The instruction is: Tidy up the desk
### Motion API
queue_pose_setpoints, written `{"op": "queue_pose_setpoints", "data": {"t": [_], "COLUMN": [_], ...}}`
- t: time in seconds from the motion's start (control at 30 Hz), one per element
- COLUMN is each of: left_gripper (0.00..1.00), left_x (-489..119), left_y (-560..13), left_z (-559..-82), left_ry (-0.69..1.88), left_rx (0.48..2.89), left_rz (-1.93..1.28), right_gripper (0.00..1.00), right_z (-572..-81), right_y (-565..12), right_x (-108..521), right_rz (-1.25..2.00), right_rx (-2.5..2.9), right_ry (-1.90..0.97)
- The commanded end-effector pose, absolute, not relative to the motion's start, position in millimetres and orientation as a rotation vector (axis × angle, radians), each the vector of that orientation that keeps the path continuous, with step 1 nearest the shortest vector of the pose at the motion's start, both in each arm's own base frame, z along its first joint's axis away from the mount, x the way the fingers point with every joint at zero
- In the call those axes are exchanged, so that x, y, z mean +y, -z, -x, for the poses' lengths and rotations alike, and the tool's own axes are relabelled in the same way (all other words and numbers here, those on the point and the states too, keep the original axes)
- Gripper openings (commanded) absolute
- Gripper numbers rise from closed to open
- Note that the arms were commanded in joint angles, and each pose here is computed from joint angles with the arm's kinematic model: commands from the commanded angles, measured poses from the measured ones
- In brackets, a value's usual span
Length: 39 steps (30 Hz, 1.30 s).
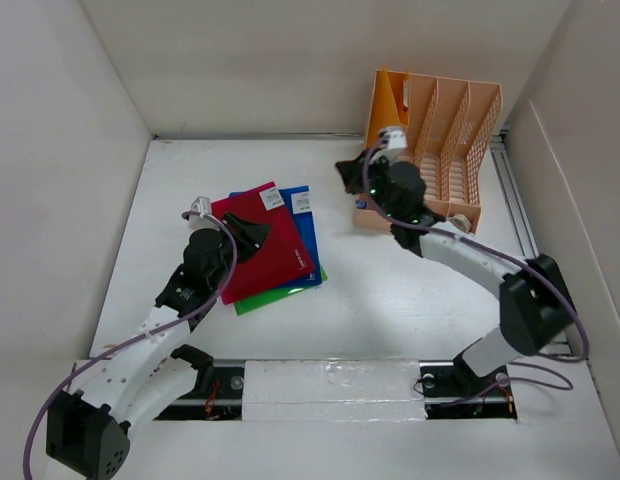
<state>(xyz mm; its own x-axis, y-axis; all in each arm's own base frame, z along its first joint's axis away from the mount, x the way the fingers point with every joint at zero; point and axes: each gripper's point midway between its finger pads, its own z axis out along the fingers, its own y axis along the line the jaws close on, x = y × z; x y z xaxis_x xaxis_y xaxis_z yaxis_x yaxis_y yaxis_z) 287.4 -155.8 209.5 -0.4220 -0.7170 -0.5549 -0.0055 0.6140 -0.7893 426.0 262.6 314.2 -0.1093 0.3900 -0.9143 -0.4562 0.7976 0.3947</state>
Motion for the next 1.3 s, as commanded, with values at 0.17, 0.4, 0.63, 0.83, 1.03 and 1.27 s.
{"op": "queue_pose_setpoints", "data": {"t": [0.17, 0.4, 0.63, 0.83, 1.03, 1.27], "left_gripper": [0.47, 0.56, 0.59, 0.59, 0.57, 0.46], "left_x": [-121, -82, -37, -13, -15, -25], "left_y": [-178, -132, -107, -84, -54, -41], "left_z": [-282, -270, -256, -252, -250, -255], "left_ry": [0.723, 0.517, 0.285, 0.269, 0.307, 0.345], "left_rx": [1.855, 1.867, 1.824, 1.819, 1.889, 1.95], "left_rz": [0.743, 0.922, 1.085, 1.181, 1.186, 1.149], "right_gripper": [0.51, 0.59, 0.6, 0.64, 0.67, 0.69], "right_z": [-409, -414, -399, -392, -390, -390], "right_y": [-185, -121, -108, -90, -78, -65], "right_x": [358, 380, 394, 408, 420, 418], "right_rz": [0.232, 0.24, 0.283, 0.322, 0.34, 0.317], "right_rx": [1.91, 2.093, 2.136, 2.194, 2.23, 2.262], "right_ry": [-1.011, -1.035, -1.011, -1.027, -1.015, -0.997]}}
